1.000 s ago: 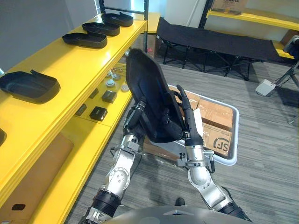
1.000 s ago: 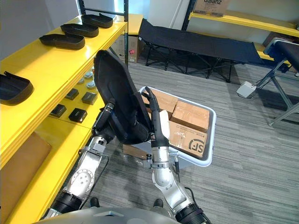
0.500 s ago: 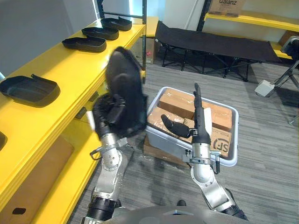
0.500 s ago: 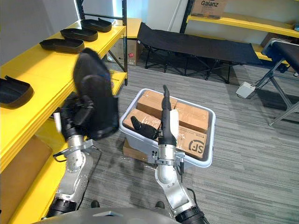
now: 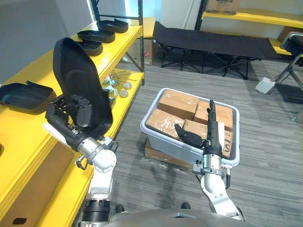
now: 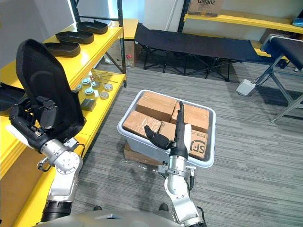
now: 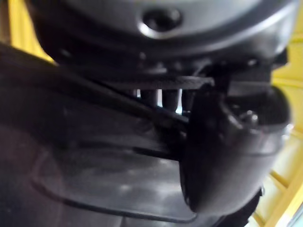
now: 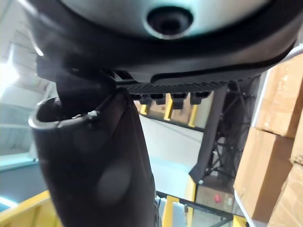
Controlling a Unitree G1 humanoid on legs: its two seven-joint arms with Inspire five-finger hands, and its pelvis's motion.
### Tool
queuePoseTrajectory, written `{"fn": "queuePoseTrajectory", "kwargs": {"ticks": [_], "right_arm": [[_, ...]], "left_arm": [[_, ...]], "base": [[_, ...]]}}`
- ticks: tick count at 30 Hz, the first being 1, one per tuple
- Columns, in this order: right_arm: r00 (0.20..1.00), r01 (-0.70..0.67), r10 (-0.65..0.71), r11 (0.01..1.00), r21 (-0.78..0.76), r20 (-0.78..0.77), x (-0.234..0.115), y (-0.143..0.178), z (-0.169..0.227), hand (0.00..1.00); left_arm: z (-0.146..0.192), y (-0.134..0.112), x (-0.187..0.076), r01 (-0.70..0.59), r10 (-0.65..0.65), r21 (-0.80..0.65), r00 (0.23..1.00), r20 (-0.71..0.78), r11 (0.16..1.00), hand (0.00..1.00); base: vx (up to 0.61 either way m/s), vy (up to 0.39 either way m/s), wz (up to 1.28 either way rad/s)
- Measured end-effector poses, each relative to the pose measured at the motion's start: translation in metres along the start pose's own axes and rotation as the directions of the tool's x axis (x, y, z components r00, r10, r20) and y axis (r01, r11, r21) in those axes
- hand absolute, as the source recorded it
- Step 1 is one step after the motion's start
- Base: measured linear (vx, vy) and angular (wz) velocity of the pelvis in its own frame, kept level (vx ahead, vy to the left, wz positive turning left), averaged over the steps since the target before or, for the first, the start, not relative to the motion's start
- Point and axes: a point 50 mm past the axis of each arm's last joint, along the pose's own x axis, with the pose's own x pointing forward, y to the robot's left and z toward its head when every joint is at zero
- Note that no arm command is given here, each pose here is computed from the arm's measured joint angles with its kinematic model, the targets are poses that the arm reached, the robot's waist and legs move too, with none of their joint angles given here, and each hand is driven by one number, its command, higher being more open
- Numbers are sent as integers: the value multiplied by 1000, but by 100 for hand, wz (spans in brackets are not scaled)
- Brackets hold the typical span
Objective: Walk over and take three plastic housings, then place them on the shelf
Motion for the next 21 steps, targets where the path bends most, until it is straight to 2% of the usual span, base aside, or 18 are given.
{"fn": "queuePoseTrajectory", "kwargs": {"ticks": [3, 4, 7, 12, 16, 18, 21], "right_arm": [[995, -54, 65, 990, 128, -79, -1, -4, -9, 100], [985, -77, 110, 969, 235, -133, -1, -7, -17, 100], [963, -96, 185, 917, 386, -199, -4, -13, -33, 100], [946, -137, 263, 852, 506, -187, -6, -20, -39, 100], [943, -170, 294, 829, 533, -156, -3, -19, -37, 100], [937, -216, 327, 818, 534, -121, 2, -13, -32, 100], [933, -258, 349, 824, 504, -93, 8, -6, -27, 100]], "left_arm": [[-4, 3, -3, 131, -148, -186, 986, -78, 974, 0], [-7, 7, -8, 199, -233, -260, 966, -109, 945, 0], [-11, 16, -17, 270, -329, -326, 934, -142, 906, 0], [-1, 34, -17, 302, -364, -378, 926, -104, 875, 0], [25, 40, -7, 335, -351, -389, 936, 32, 858, 0], [48, 54, 0, 335, -298, -374, 942, 154, 865, 0], [63, 71, 1, 314, -247, -342, 942, 226, 886, 0]], "base": [[32, -3, -4], [37, -2, -3], [21, -1, 0], [1, -2, 21], [-1, -11, 60], [42, -9, 61], [59, -8, 54]]}}
